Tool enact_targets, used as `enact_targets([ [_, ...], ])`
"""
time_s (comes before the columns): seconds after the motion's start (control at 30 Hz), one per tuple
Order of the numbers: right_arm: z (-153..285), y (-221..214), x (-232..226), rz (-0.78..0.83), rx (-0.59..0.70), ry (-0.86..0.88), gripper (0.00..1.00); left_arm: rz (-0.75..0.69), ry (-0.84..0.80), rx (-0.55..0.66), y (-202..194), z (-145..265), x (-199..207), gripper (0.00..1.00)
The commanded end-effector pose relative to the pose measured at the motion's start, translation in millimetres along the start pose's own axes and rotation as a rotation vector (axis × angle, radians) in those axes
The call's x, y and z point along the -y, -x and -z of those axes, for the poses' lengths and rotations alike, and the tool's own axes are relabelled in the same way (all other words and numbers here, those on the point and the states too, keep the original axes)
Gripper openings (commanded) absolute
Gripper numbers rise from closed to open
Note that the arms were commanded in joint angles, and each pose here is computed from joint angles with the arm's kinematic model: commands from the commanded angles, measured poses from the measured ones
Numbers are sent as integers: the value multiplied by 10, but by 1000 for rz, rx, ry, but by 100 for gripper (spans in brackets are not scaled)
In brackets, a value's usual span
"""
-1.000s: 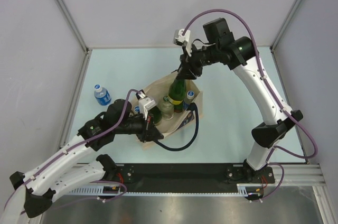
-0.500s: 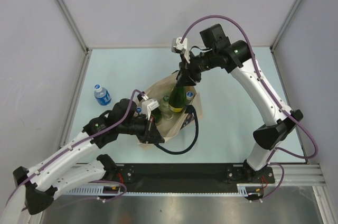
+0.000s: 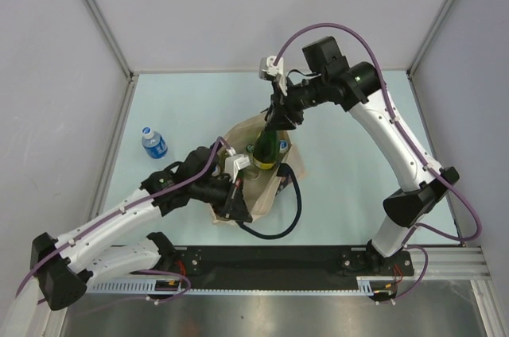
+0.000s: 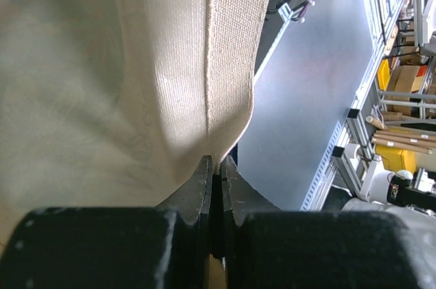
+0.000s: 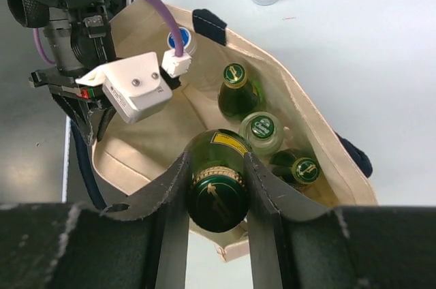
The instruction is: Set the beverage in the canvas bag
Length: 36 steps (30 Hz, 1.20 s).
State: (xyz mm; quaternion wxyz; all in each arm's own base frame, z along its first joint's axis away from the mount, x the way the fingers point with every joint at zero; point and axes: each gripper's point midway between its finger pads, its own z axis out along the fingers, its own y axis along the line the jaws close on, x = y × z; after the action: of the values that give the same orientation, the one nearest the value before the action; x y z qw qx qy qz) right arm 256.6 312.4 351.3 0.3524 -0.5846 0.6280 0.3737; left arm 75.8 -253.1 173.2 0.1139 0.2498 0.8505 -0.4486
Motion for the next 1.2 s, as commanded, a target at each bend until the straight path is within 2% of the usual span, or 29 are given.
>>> enact_targets([
  [0.0,125,479,-351,133,151,72,0,-27,-52,4,95,1,174,0],
  [0.5,-484,115,-428,116,49,121,0,-79,-73,112,312,198,402,0],
  [0.9,-876,-468,-231,199,-80,-31,0,-109,-64,189,412,333,485,0],
  [1.17,-1004,-876,-126,193,-162,-91,0,-136,-37,228,515,416,517,0],
])
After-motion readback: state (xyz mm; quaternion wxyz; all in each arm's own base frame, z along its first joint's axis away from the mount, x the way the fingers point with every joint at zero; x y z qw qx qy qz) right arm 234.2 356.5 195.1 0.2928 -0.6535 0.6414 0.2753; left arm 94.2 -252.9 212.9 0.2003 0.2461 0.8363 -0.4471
